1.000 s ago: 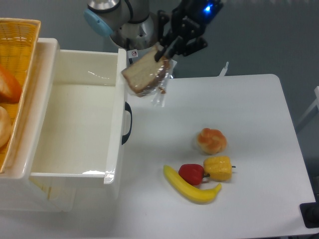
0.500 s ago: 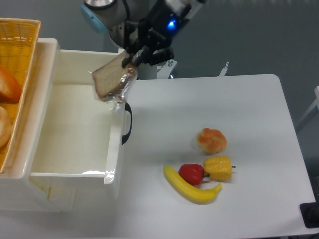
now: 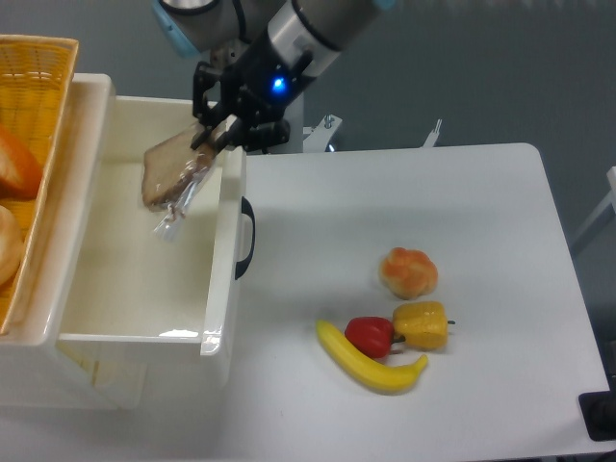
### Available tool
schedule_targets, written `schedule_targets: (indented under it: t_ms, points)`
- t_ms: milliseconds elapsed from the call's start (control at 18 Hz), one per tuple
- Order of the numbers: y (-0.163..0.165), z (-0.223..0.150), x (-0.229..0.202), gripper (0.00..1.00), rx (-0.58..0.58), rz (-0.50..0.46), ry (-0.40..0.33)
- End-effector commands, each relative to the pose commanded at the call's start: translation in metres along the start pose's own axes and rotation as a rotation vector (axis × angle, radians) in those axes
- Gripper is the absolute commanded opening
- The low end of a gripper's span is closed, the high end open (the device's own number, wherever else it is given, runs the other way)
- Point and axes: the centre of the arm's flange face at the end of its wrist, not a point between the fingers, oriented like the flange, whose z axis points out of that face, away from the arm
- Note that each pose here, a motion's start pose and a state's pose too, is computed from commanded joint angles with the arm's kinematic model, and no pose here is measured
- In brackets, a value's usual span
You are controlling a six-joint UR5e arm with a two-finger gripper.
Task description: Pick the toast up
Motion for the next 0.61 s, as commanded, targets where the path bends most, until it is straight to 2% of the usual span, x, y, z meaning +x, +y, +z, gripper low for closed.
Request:
schedule_targets:
  t_ms: [222, 389, 556, 611]
  points:
    - [-0.0031, 0.0076, 0.0056, 0.46, -0.013, 0.014, 0.006]
    - [-0.0065, 0.0067, 0.0062, 0.71, 0.003, 0.037, -0.010]
    - [-0.0088, 0.0055, 0.0094, 0.86, 0.011, 0.055, -0.020]
    - [-0.0087, 0.0049, 0.0087, 0.87, 0.011, 0.055, -0.022]
